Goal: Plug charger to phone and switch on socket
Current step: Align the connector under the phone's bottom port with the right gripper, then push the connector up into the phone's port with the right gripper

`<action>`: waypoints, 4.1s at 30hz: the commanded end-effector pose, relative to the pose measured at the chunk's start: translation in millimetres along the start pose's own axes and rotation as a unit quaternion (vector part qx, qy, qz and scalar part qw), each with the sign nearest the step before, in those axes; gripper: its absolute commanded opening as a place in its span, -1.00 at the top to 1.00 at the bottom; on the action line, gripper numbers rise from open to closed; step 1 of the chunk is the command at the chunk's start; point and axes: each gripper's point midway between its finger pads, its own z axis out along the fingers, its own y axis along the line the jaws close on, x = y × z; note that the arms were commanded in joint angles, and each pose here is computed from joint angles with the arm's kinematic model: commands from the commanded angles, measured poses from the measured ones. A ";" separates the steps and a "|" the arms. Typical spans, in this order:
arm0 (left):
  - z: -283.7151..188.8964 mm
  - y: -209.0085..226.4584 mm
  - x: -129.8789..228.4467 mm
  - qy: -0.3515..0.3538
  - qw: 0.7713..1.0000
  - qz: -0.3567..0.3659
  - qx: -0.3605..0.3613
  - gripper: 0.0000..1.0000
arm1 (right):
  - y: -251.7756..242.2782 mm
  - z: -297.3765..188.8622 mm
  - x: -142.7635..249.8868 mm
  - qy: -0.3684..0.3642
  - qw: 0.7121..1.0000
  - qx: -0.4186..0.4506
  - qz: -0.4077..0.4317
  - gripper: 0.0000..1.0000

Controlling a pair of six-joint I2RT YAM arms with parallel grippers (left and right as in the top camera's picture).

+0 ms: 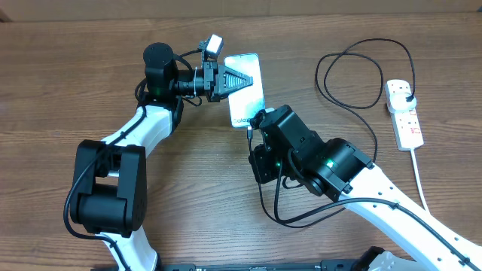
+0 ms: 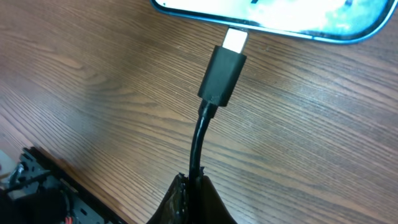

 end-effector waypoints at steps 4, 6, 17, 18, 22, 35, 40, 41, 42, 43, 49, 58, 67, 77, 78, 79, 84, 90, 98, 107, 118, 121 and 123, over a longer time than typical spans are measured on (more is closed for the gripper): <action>2.3 -13.1 18.8 0.062 0.998 0.006 0.017 0.91 | -11.2 -6.1 -18.5 -0.040 0.998 0.031 -0.033 0.92; 2.3 -13.0 18.6 0.061 0.998 0.006 0.017 0.91 | -10.2 -6.1 -18.0 -0.039 0.998 0.029 -0.033 0.92; 0.4 -10.3 8.8 0.034 0.999 0.000 0.010 0.92 | -3.2 -5.1 3.6 0.008 1.000 0.003 -0.013 0.92; -0.3 -10.0 7.9 0.032 0.999 0.000 0.010 0.92 | -3.3 -5.1 3.8 0.009 1.000 0.003 -0.013 0.92; -1.8 -9.8 7.0 0.030 1.000 0.000 0.009 0.92 | -3.1 -5.1 3.4 0.008 1.000 0.003 -0.016 0.92; -1.6 -7.3 -1.7 0.004 1.000 0.030 0.003 0.91 | -1.4 -5.1 4.5 0.011 0.999 -0.003 -0.040 0.92; -1.7 -1.2 -3.4 -0.004 1.000 0.004 -0.004 0.91 | -8.5 -5.1 2.4 0.005 0.998 0.018 -0.056 0.92; -1.7 0.1 -3.3 -0.004 1.000 -0.001 -0.005 0.91 | -12.6 -5.3 1.6 0.003 0.998 0.029 -0.056 0.92; -1.7 1.6 -4.1 -0.007 1.000 -0.005 -0.007 0.92 | -15.4 -5.4 1.4 0.002 0.998 0.037 -0.056 0.92; -1.7 1.6 -4.2 -0.008 1.000 -0.005 -0.007 0.92 | -15.8 -5.5 1.3 0.002 0.998 0.038 -0.056 0.92; -1.6 1.5 -4.2 -0.008 1.000 -0.005 -0.007 0.91 | -14.9 -5.4 -0.4 -0.002 0.998 0.037 -0.056 0.92; -1.6 2.3 -6.5 -0.014 1.000 -0.018 -0.009 0.92 | -14.2 -4.7 -2.2 -0.005 0.998 0.036 -0.057 0.92; -1.6 1.9 -5.7 -0.012 0.999 -0.030 -0.008 0.92 | -17.9 10.2 2.4 0.018 0.998 0.042 -0.050 0.92; -1.7 1.8 -5.5 -0.011 0.998 0.055 -0.009 0.91 | -16.2 10.2 2.2 0.018 0.998 0.038 -0.050 0.92; -1.7 1.9 -5.4 -0.011 0.998 0.057 -0.009 0.92 | -16.3 10.3 2.2 0.018 0.998 0.038 -0.050 0.92; -1.7 1.9 -5.4 -0.011 0.998 0.058 -0.009 0.92 | -16.2 10.2 2.2 0.018 0.998 0.038 -0.050 0.92; -1.8 2.2 -6.1 -0.013 0.998 0.058 -0.010 0.92 | -16.4 10.1 3.3 0.020 0.998 0.038 -0.048 0.92; -1.6 2.1 -5.8 -0.012 0.999 0.043 -0.009 0.92 | -15.6 10.4 1.5 0.017 0.998 0.036 -0.048 0.92; -1.6 1.8 -5.3 -0.010 0.999 0.036 -0.009 0.91 | -14.8 10.5 -0.3 0.013 0.998 0.035 -0.049 0.92; -1.6 1.7 -4.5 -0.008 0.999 0.036 -0.008 0.91 | -18.9 10.2 -5.3 0.001 0.998 0.048 -0.033 0.92; -1.5 1.6 -4.0 -0.007 0.999 0.035 -0.007 0.92 | -28.2 9.0 -8.1 -0.010 0.997 0.075 -0.008 0.92; -1.5 1.5 -4.0 -0.007 0.999 0.035 -0.007 0.91 | -28.2 9.0 -8.1 -0.010 0.997 0.075 -0.003 0.92; -1.5 1.6 -4.0 -0.007 0.999 0.035 -0.007 0.92 | -28.1 9.0 -8.0 -0.010 0.997 0.075 -0.001 0.92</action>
